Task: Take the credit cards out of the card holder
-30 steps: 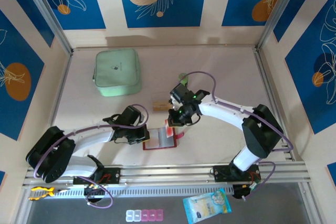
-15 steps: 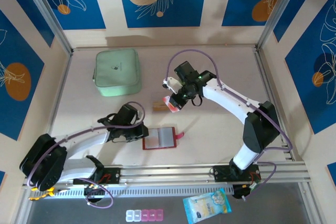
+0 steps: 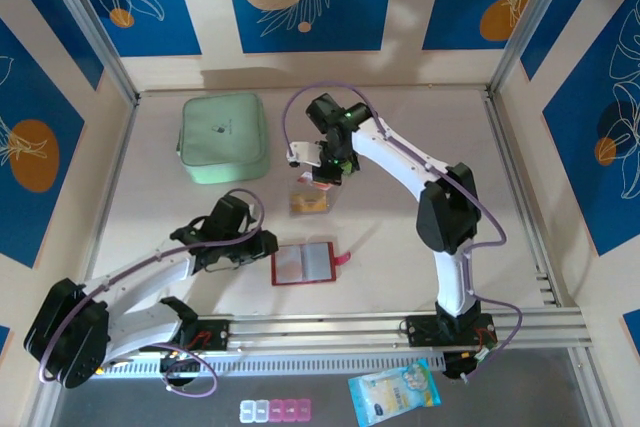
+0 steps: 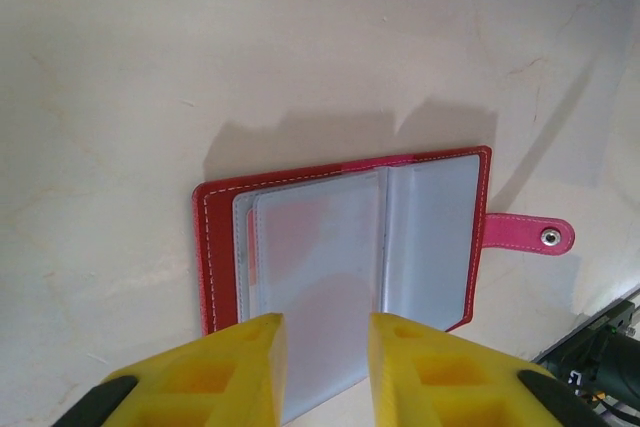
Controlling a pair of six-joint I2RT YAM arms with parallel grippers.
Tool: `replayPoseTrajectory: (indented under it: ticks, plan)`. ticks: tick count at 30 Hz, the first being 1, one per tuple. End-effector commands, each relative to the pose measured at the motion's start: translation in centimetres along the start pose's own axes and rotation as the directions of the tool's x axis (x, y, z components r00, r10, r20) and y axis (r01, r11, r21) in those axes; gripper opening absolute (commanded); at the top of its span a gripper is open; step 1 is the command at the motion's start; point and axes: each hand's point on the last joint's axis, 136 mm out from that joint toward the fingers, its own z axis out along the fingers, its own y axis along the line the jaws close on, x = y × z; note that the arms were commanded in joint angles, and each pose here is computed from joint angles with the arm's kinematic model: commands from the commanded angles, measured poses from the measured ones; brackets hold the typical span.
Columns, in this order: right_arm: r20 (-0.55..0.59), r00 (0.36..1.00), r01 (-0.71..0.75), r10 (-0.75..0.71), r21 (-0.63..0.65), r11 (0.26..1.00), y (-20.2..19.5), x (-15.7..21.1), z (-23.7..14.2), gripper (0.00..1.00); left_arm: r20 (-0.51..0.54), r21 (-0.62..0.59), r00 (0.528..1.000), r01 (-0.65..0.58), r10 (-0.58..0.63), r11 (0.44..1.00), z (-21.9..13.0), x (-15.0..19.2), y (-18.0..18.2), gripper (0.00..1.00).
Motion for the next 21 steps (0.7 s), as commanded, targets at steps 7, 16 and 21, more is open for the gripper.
replayPoseTrajectory:
  ticks: [7, 16, 21]
  plan:
    - [-0.02, 0.998, 0.05, -0.051, -0.071, 0.996, -0.9, -0.6, 0.3, 0.0, 0.011, -0.044, 1.0, 0.03, -0.03, 0.999, -0.5, 0.5, 2.0, 0.32]
    - [-0.048, 0.997, 0.059, -0.064, -0.108, 0.992, -1.5, -0.5, 1.9, 0.0, 0.063, -0.058, 0.997, 0.042, -0.039, 0.997, -1.5, 0.0, 2.6, 0.34]
    - [-0.065, 0.996, 0.058, -0.067, -0.129, 0.99, -1.5, -0.1, 3.0, 0.0, 0.093, -0.064, 0.995, 0.049, -0.043, 0.997, -2.1, -0.2, 3.0, 0.35]
